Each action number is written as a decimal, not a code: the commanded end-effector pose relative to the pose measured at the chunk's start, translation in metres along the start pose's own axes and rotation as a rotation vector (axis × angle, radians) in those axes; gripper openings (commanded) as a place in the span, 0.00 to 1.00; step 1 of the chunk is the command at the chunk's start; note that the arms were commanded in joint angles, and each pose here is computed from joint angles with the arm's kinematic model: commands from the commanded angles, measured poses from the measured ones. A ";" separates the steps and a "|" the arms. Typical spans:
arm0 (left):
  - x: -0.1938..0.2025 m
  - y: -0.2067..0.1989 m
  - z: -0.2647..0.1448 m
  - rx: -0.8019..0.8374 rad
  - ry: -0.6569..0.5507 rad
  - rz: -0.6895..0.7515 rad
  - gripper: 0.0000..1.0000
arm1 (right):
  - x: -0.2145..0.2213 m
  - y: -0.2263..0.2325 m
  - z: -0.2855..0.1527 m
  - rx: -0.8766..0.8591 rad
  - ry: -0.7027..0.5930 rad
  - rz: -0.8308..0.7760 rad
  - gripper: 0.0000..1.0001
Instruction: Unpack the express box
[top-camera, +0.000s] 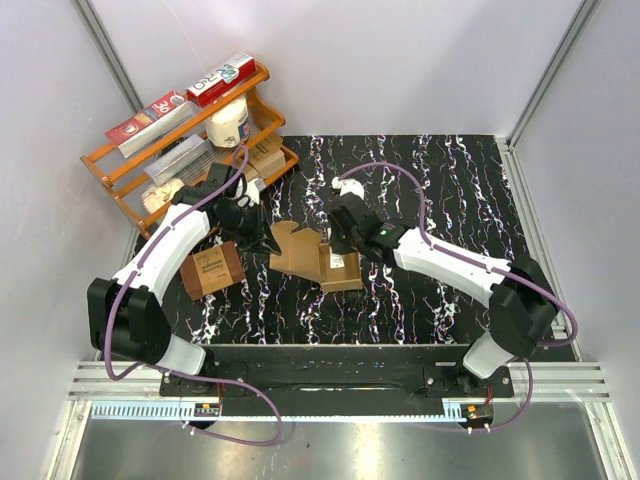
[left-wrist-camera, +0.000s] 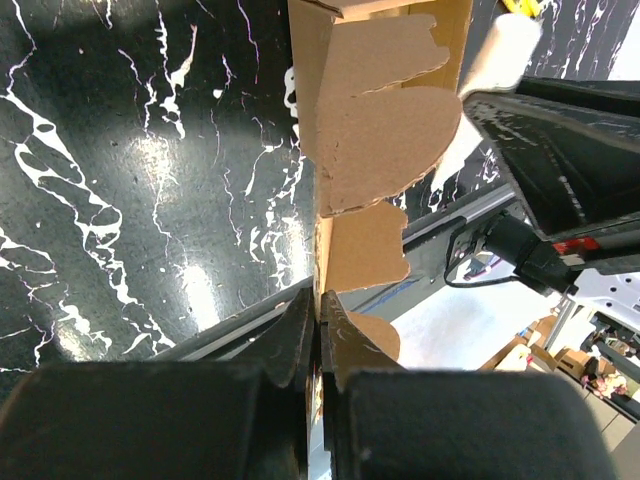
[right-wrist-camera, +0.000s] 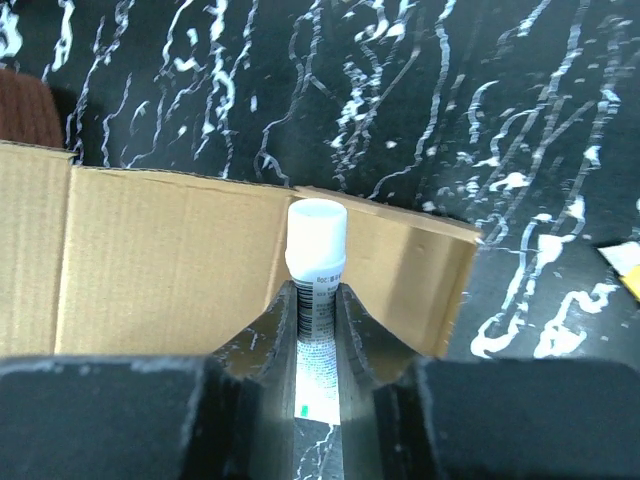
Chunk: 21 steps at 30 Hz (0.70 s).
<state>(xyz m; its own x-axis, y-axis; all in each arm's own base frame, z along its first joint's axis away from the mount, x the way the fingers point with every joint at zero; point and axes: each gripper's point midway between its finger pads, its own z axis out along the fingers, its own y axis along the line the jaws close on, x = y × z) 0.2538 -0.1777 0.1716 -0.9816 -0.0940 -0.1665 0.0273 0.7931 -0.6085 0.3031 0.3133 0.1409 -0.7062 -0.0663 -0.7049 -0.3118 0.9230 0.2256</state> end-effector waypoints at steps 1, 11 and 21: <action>-0.020 -0.011 -0.010 0.011 -0.061 0.009 0.00 | -0.045 -0.027 -0.030 0.103 -0.133 0.075 0.23; -0.042 -0.005 -0.019 -0.020 -0.085 0.001 0.00 | -0.008 -0.106 -0.030 0.277 -0.077 0.174 0.24; -0.059 -0.010 -0.013 0.015 -0.084 -0.007 0.23 | 0.038 -0.117 0.021 0.300 0.045 0.184 0.24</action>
<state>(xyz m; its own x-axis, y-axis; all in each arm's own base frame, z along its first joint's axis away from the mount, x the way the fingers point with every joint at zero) 0.2956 -0.1692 0.1790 -0.9749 -0.1494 -0.1654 -0.0209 0.8001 -0.5995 0.3156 0.2011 0.0914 -0.7596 0.0761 -0.6459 0.0056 0.9939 0.1105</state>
